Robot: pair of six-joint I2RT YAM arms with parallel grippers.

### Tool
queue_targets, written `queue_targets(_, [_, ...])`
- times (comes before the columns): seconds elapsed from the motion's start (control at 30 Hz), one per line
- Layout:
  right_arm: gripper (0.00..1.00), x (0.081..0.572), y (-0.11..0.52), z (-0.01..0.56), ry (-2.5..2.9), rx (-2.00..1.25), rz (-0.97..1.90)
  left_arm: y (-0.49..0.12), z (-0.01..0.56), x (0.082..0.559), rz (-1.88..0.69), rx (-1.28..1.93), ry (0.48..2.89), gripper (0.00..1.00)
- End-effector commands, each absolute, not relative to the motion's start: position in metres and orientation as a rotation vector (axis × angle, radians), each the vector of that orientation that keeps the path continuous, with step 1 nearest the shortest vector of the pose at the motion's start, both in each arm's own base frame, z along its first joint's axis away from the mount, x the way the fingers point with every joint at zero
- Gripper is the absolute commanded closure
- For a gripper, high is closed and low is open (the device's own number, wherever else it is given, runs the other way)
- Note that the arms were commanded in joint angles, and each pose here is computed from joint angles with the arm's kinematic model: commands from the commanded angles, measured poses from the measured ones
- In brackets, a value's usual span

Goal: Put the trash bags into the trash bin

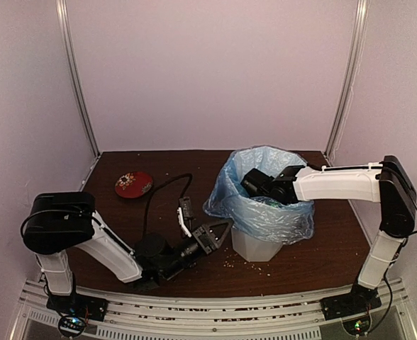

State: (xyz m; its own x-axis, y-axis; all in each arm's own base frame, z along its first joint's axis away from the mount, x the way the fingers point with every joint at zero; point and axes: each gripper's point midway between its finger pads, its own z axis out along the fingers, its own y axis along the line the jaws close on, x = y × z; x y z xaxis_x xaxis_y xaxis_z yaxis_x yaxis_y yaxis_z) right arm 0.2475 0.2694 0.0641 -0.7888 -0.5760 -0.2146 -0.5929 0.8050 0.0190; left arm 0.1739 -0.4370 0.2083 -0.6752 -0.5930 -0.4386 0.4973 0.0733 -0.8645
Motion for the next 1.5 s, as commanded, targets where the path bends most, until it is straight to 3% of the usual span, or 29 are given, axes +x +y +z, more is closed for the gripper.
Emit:
queue_targets(0.0, [1.0, 0.254, 0.272, 0.085, 2.738, -0.905, 0.144, -0.436, 0.23, 0.17, -1.826, -0.123, 1.451, 0.97])
queue_targets(0.4, [0.97, 0.266, 0.272, 0.176, 2.568, -0.762, 0.223, -0.424, 0.21, 0.179, -1.73, -0.18, 1.526, 1.0])
queue_targets(0.7, [0.93, 0.269, 0.274, 0.165, 2.575, -0.77, 0.217, -0.415, 0.224, 0.174, -1.71, -0.137, 1.498, 1.0])
queue_targets(0.9, [0.89, 0.279, 0.279, 0.204, 2.483, -0.712, 0.268, -0.416, 0.238, 0.168, -1.687, -0.071, 1.475, 1.0])
queue_targets(1.2, [0.69, 0.283, 0.265, 0.217, 2.465, -0.684, 0.281, -0.412, 0.247, 0.166, -1.64, -0.045, 1.477, 1.0])
queue_targets(1.47, [0.59, 0.297, 0.258, 0.264, 2.338, -0.59, 0.361, -0.414, 0.242, 0.168, -1.613, -0.037, 1.498, 1.0])
